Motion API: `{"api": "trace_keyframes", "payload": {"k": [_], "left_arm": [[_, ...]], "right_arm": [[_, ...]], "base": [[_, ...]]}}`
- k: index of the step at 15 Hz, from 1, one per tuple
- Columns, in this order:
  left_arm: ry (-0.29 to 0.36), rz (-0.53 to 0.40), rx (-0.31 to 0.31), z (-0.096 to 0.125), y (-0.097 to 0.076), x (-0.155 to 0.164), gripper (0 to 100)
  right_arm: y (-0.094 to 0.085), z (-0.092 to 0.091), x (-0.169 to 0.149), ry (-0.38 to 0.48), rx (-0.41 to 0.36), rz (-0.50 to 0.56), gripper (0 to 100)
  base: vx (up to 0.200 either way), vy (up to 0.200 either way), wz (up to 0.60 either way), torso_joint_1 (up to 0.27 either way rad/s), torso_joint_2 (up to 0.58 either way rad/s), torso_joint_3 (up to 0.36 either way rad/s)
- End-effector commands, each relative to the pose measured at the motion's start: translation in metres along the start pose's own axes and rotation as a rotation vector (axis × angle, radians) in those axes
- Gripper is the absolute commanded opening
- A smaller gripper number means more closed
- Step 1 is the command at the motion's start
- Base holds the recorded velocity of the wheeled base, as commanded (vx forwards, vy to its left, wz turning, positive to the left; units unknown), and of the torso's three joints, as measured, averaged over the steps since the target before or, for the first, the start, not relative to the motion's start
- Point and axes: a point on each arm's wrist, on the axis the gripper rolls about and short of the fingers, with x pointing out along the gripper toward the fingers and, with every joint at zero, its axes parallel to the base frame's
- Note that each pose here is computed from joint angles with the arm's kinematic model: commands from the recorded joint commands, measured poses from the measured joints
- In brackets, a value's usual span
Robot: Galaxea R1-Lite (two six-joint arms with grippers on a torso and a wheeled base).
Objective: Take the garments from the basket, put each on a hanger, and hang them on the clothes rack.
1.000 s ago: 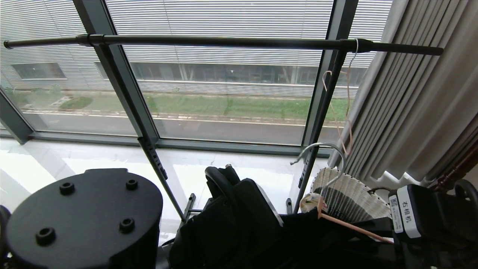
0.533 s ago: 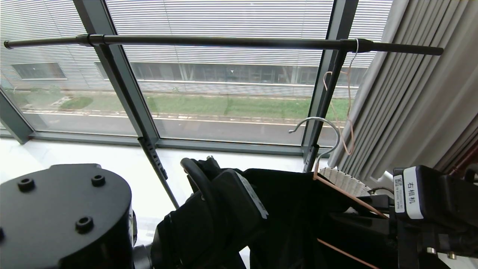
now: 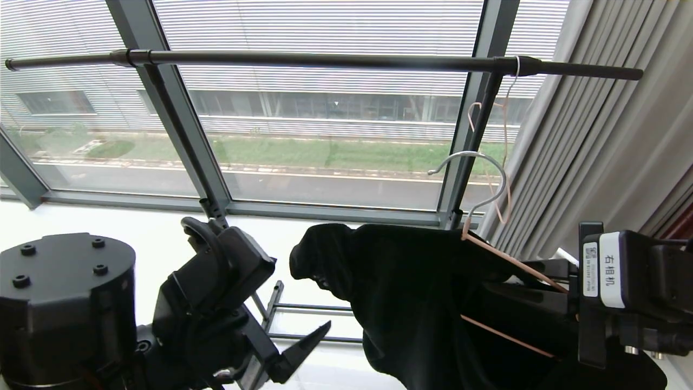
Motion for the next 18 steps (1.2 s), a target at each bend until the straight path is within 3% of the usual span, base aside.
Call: {"api": "trace_keyframes", "payload": {"k": [1,7,12,18], "left_arm": [[0.039,0.114,-0.065,-0.023,0.025,-0.016,100],[-0.005,0.194,-0.11,-0.048,0.039,-0.011,100],[-0.063,0.086,-0.099,-0.045,0.037,-0.01,100],[-0.057,0.086,-0.102,-0.045,0.038,-0.007,100]], "right_arm": [[-0.001,0.001,-0.001,-0.015,-0.008,-0.003,0],[-0.002,0.009,-0.011,-0.083,-0.064,-0.015,0],[0.005,0.017,-0.013,-0.126,-0.095,0.02,0],[0.014,0.024,-0.012,-0.163,-0.139,0.06,0]], "base": [[0.0,0.0,0.0,0.0,0.0,0.0],[0.0,0.0,0.0,0.0,0.0,0.0],[0.0,0.0,0.0,0.0,0.0,0.0],[0.0,0.0,0.0,0.0,0.0,0.0]]}}
